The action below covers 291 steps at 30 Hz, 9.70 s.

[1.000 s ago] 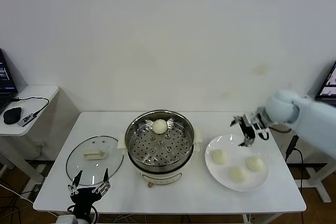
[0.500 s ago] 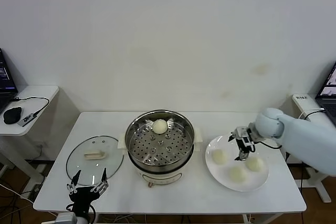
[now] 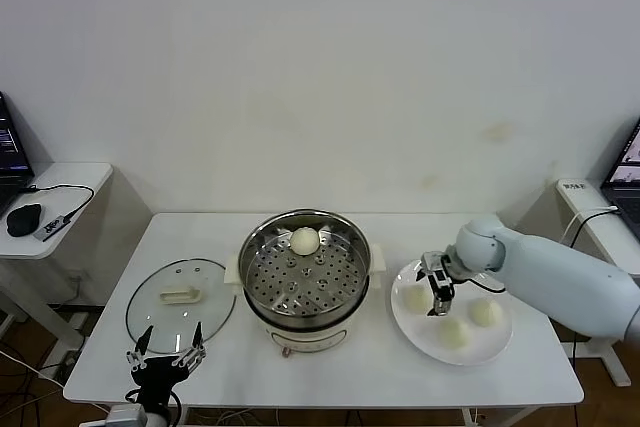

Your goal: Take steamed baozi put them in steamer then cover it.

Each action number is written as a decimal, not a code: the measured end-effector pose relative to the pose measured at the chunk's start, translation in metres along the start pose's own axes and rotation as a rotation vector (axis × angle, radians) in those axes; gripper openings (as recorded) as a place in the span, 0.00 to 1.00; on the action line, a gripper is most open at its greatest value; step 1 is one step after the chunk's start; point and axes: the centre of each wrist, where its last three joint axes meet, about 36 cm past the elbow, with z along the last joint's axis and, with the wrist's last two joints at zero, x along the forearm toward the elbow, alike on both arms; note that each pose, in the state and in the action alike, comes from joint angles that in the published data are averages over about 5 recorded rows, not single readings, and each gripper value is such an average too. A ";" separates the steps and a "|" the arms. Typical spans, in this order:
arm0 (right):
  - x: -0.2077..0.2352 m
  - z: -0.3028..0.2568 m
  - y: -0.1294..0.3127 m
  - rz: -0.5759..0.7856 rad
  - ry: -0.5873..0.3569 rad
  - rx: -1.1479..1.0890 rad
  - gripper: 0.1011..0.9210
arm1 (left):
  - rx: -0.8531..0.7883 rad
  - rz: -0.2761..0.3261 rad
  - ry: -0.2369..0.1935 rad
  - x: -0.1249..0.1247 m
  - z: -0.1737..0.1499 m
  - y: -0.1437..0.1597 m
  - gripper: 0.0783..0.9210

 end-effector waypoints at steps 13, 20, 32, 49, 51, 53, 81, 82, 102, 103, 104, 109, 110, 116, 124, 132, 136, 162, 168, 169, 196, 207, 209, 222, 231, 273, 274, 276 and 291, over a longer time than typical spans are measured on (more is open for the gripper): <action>-0.008 -0.002 -0.003 0.000 0.036 0.004 0.75 | 0.001 -0.005 0.008 -0.002 0.004 0.000 0.88; -0.008 -0.002 -0.004 -0.002 0.039 0.004 0.67 | 0.001 -0.004 0.010 -0.002 0.004 -0.001 0.88; 0.017 0.002 -0.012 0.003 0.035 0.008 0.61 | 0.000 -0.002 0.003 -0.001 0.001 -0.001 0.88; 0.174 -0.028 -0.050 0.161 -0.005 0.044 0.61 | 0.003 0.023 -0.022 -0.002 -0.011 -0.006 0.88; 0.192 -0.042 -0.053 0.180 -0.023 0.050 0.61 | 0.001 0.027 -0.027 -0.003 -0.012 -0.006 0.88; 0.207 -0.058 -0.056 0.194 -0.044 0.054 0.61 | -0.003 0.030 -0.031 -0.004 -0.013 -0.006 0.88; 0.144 -0.290 -0.081 0.098 -0.189 -0.023 0.62 | -0.012 -0.012 -0.061 -0.011 -0.022 0.013 0.88; 0.138 -0.294 -0.080 0.094 -0.187 -0.026 0.62 | -0.011 -0.013 -0.061 -0.011 -0.022 0.013 0.88; 0.074 -0.323 -0.076 0.041 -0.154 -0.063 0.65 | -0.014 -0.018 -0.061 -0.015 -0.021 0.015 0.88; 0.074 -0.324 -0.076 0.041 -0.155 -0.063 0.68 | -0.014 -0.018 -0.061 -0.015 -0.021 0.015 0.88; 0.074 -0.324 -0.076 0.040 -0.156 -0.063 0.70 | -0.014 -0.018 -0.061 -0.015 -0.021 0.015 0.88; 0.081 -0.323 -0.077 0.042 -0.158 -0.056 0.85 | -0.014 -0.017 -0.060 -0.015 -0.021 0.015 0.88; 0.083 -0.322 -0.078 0.044 -0.158 -0.053 0.86 | -0.014 -0.017 -0.061 -0.015 -0.021 0.014 0.88; 0.111 -0.309 -0.082 0.053 -0.159 -0.028 0.88 | -0.016 -0.013 -0.068 -0.013 -0.025 0.014 0.88; 0.165 -0.256 -0.081 0.057 -0.140 0.048 0.88 | -0.019 -0.005 -0.072 -0.008 -0.029 0.013 0.88; 0.203 -0.166 -0.059 0.061 -0.110 0.105 0.88 | -0.025 0.009 -0.068 -0.004 -0.030 0.010 0.88; 0.209 -0.116 -0.039 0.064 -0.087 0.110 0.88 | -0.028 0.015 -0.063 -0.002 -0.028 0.007 0.88; 0.092 0.047 0.083 -0.009 0.055 0.011 0.88 | -0.058 0.013 -0.045 -0.001 -0.022 0.011 0.88; 0.065 0.053 0.090 -0.019 0.061 -0.006 0.88 | -0.061 0.005 -0.044 -0.001 -0.022 0.013 0.88; 0.061 0.053 0.090 -0.020 0.061 -0.009 0.88 | -0.061 0.004 -0.044 -0.001 -0.021 0.014 0.88; 0.012 0.039 0.081 -0.031 0.045 -0.057 0.70 | -0.060 -0.014 -0.038 -0.003 -0.019 0.017 0.88; 0.028 0.047 0.075 -0.036 0.051 -0.078 0.61 | -0.059 -0.011 -0.040 -0.003 -0.019 0.016 0.88; 0.036 0.047 0.071 -0.033 0.048 -0.078 0.61 | -0.059 -0.010 -0.042 -0.003 -0.020 0.016 0.88; 0.133 0.031 0.012 0.081 0.006 -0.049 0.62 | -0.056 0.000 -0.056 -0.003 -0.025 0.014 0.88; 0.207 -0.027 -0.035 0.200 -0.050 0.057 0.62 | -0.059 -0.001 -0.064 -0.004 -0.027 0.016 0.88; 0.100 -0.267 -0.030 0.034 -0.203 1.035 0.65 | -0.023 -0.060 -0.053 -0.004 -0.023 0.022 0.88; 0.099 -0.268 -0.029 0.030 -0.201 1.049 0.65 | -0.023 -0.061 -0.053 -0.004 -0.023 0.022 0.88; 0.096 -0.270 -0.028 0.026 -0.199 1.074 0.65 | -0.022 -0.060 -0.053 -0.004 -0.022 0.022 0.88; 0.097 -0.274 -0.027 0.033 -0.192 1.146 0.85 | -0.018 -0.059 -0.052 -0.006 -0.021 0.020 0.88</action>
